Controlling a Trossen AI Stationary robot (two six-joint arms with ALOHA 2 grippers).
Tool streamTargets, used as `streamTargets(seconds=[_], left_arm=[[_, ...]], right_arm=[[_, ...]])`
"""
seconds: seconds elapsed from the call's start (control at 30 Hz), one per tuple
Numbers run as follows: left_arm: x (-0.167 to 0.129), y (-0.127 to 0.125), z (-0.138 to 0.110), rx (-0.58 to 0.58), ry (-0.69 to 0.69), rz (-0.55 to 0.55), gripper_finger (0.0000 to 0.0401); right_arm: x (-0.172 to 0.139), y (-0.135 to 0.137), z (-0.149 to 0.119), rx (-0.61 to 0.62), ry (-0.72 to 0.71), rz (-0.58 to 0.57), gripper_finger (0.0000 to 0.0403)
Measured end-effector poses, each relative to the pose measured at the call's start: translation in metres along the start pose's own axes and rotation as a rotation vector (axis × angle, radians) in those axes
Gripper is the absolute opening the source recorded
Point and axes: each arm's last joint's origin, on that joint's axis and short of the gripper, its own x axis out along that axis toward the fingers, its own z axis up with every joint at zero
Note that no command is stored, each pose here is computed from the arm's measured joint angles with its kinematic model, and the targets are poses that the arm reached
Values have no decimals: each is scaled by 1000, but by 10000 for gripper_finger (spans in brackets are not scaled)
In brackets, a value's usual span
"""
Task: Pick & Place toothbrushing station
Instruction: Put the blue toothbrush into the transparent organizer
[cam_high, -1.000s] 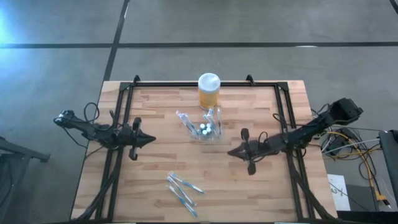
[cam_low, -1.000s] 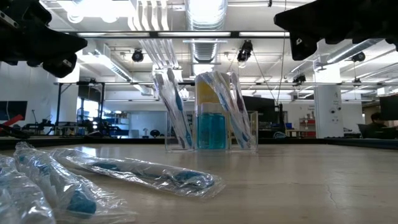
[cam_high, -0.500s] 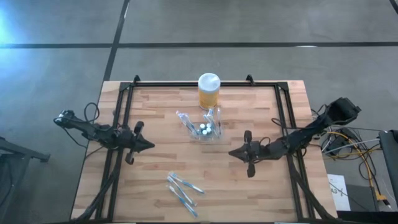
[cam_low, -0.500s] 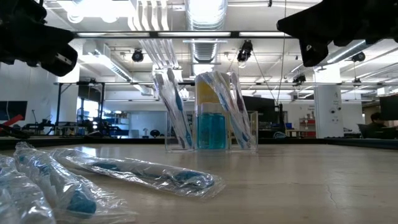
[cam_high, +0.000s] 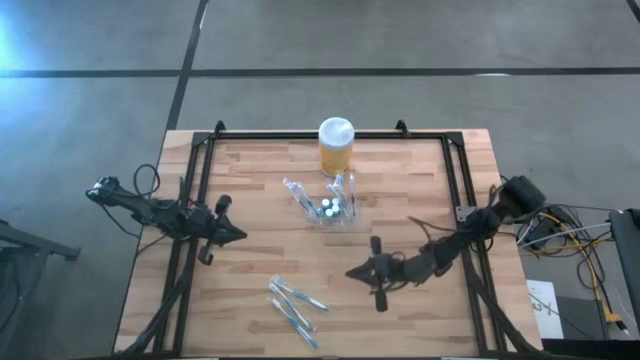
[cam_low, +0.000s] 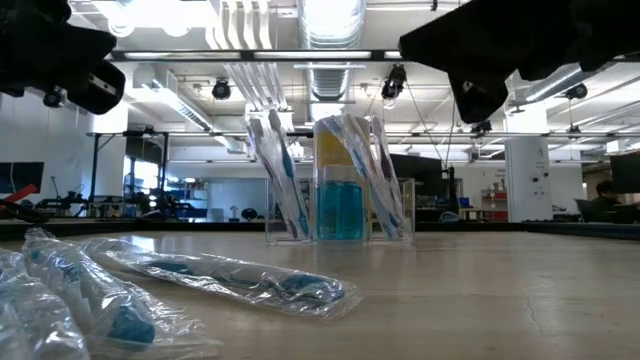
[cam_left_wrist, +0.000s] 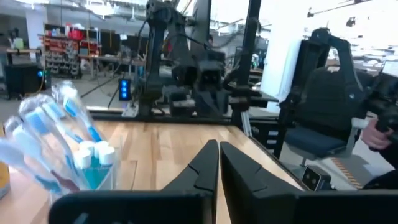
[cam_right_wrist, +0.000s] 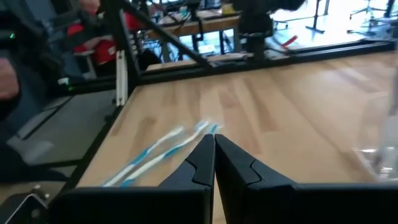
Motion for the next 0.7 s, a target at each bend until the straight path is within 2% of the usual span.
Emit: streamTargets(seconds=[0.13,0.27,0.47,0.7], left_arm=[[0,-1,3,19,-28,-17,20],[0,-2,4,45,-36,-44,14],[0,0,-6,106,63,-20,8],[0,0,-6,49,65,-7,9]], right_arm=[[6,14,-3,-14,11,29,8],[6,17,-2,-35,7,36,8],[8,18,-3,-5,8,37,8],[13,22,0,-4,42,36,9]])
